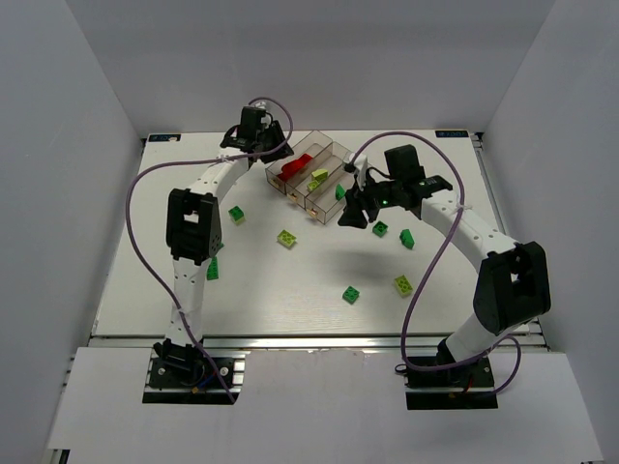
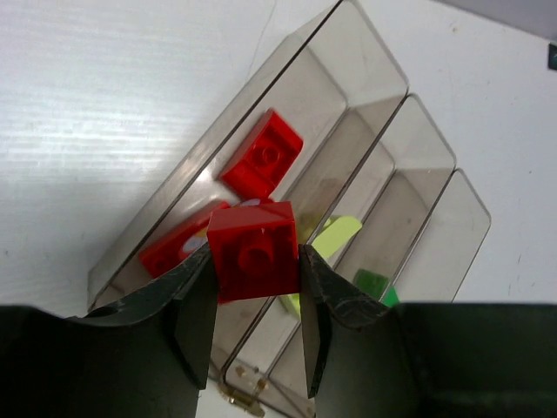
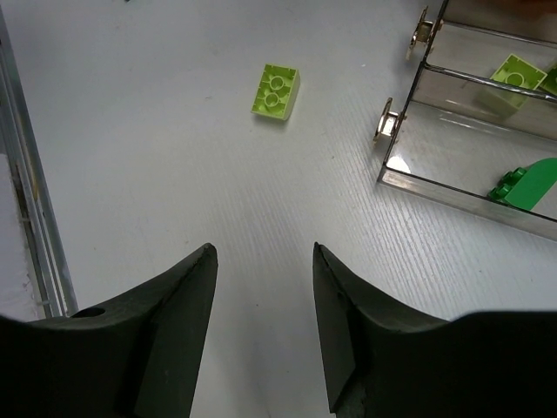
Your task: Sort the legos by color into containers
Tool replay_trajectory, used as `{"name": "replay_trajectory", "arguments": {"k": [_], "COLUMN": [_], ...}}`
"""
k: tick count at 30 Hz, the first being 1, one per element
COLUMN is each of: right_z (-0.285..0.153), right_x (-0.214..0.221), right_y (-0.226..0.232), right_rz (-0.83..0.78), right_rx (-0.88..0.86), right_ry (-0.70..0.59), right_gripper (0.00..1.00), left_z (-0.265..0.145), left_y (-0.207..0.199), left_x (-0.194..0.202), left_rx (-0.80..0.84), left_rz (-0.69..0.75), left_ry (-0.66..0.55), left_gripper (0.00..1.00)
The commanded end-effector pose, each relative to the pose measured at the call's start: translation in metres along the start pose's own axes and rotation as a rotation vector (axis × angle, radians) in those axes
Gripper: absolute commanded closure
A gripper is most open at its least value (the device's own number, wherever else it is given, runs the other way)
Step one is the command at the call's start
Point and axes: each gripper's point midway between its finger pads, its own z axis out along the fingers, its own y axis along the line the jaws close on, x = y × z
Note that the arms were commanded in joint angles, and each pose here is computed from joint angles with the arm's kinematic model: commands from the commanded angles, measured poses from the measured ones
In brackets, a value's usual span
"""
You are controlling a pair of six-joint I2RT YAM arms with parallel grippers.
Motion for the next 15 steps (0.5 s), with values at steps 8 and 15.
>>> {"name": "replay_trajectory", "arguments": {"k": [8, 15], "right_z": [-0.003, -0.004], "right_x": [-0.002, -0.001], "right_y": [0.001, 0.002], "right_rz": [0.000, 0.008], "right_rx": [-0.006, -0.005], "right_ry": [-0.030, -0.034], "right_gripper": [0.46, 0.46], "left_z": [0.012, 0.031], "left_y": [-0.040, -0.055], "left_x": [-0.025, -0.026], "left_rx": [0.131, 0.186], "left_rz": [-0.035, -0.056], "left_ry": [-0.076, -0.097], "left_gripper": [0.62, 0.59]}}
